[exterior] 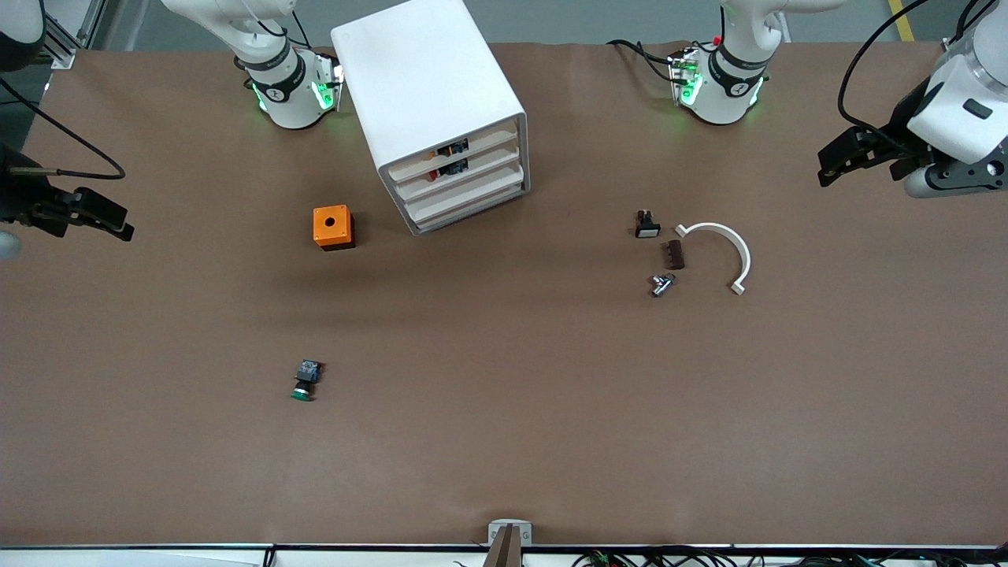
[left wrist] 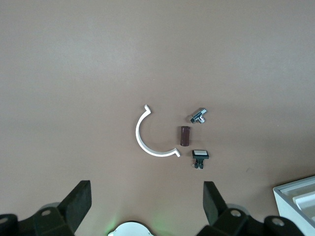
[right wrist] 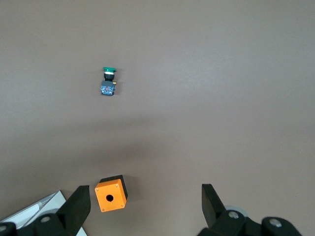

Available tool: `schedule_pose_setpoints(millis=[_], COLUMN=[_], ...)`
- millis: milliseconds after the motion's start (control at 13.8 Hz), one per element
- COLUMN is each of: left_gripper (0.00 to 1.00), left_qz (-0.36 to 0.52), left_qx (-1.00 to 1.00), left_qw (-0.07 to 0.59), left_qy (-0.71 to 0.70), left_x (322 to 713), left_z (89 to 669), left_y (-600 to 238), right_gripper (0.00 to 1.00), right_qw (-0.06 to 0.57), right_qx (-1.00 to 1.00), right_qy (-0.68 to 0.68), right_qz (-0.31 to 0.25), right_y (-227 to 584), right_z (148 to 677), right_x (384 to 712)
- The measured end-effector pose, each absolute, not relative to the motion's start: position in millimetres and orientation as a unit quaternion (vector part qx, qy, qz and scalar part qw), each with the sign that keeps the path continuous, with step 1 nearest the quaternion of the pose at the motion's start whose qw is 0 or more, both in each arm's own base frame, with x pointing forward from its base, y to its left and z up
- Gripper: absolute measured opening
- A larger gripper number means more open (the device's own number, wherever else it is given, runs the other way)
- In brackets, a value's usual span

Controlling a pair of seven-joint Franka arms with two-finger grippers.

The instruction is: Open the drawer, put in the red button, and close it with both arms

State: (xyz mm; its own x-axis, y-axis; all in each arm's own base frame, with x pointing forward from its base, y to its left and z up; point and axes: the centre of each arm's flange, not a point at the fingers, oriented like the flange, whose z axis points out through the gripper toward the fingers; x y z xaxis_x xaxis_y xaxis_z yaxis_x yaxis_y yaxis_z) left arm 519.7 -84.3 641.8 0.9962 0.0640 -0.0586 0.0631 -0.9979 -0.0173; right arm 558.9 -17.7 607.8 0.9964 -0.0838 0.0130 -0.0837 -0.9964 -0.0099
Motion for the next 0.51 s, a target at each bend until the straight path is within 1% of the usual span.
schedule_pose_setpoints(millis=[217,506], left_gripper=[1.0,1.0], left_qz=[0.033,0.032], left_qx=[-0.999,-0.999], left_qw=[0.008,0.008], left_qy=[-0.035,-0.036], left_x=[520.4,520.4], left_z=[638.8,639.0], left_y=[-80.7,-80.4], right_gripper=[1.0,1.0], right_qw=[0.005,0.004], right_qx=[-0.999,-0.999], right_qy=[0.042,0.038], right_qz=[-0.01,-0.014], right_y=[-17.2,-14.5], right_z=[606.1,607.1], right_x=[546.5,544.8])
